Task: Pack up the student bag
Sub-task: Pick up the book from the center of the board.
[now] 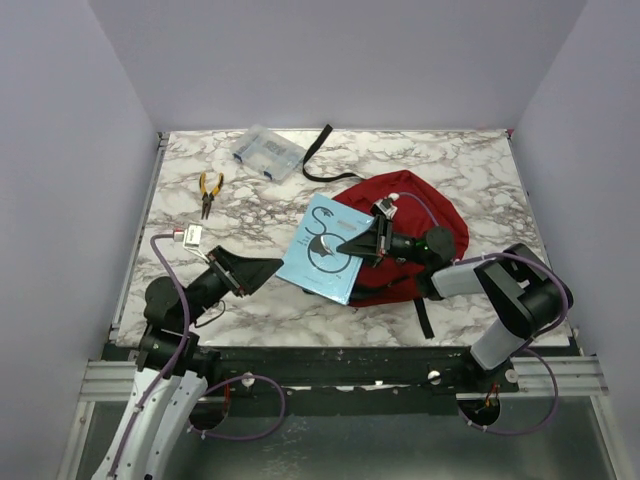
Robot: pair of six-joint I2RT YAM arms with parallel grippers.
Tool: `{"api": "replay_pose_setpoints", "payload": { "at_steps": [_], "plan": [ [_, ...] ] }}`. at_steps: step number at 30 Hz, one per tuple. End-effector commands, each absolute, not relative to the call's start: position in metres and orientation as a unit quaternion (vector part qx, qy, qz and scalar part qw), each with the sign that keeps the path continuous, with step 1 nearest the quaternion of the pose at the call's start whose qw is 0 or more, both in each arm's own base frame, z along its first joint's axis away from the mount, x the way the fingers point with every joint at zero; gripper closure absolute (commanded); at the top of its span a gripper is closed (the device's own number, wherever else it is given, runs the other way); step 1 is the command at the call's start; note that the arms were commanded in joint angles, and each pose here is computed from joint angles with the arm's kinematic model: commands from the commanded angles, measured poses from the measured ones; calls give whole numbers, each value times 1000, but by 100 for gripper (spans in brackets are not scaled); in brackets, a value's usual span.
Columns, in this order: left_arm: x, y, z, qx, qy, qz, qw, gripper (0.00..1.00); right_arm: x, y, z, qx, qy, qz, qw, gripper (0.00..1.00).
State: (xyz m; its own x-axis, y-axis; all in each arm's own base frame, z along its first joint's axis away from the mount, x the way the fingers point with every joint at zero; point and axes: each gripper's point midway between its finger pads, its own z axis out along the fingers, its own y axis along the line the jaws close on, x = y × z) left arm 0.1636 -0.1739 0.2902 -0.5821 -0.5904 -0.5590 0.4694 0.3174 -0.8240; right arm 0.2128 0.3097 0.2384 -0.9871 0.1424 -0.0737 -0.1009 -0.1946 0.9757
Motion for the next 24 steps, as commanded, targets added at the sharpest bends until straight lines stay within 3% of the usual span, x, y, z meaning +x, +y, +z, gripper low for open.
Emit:
{"api": "replay_pose_setpoints", "payload": {
  "at_steps": [1, 12, 14, 17, 19, 24],
  "plan": [
    [188, -165, 275, -168, 643, -613, 427, 2, 228, 292, 278, 48, 546, 812, 200, 99],
    [190, -220, 264, -174, 637, -665, 350, 6, 241, 299, 273, 151, 533, 785, 278, 100],
    [190, -235, 268, -157, 642, -667, 344, 13, 235, 304, 270, 162, 535, 775, 294, 100],
    [188, -252, 274, -127, 646, -673, 339, 34, 232, 303, 263, 182, 545, 756, 312, 100],
    [187, -259, 268, -128, 653, -668, 333, 38, 230, 296, 261, 193, 547, 743, 334, 99],
    [190, -254, 259, -146, 649, -660, 349, 65, 240, 280, 241, 230, 598, 674, 369, 100]
  ]
}}
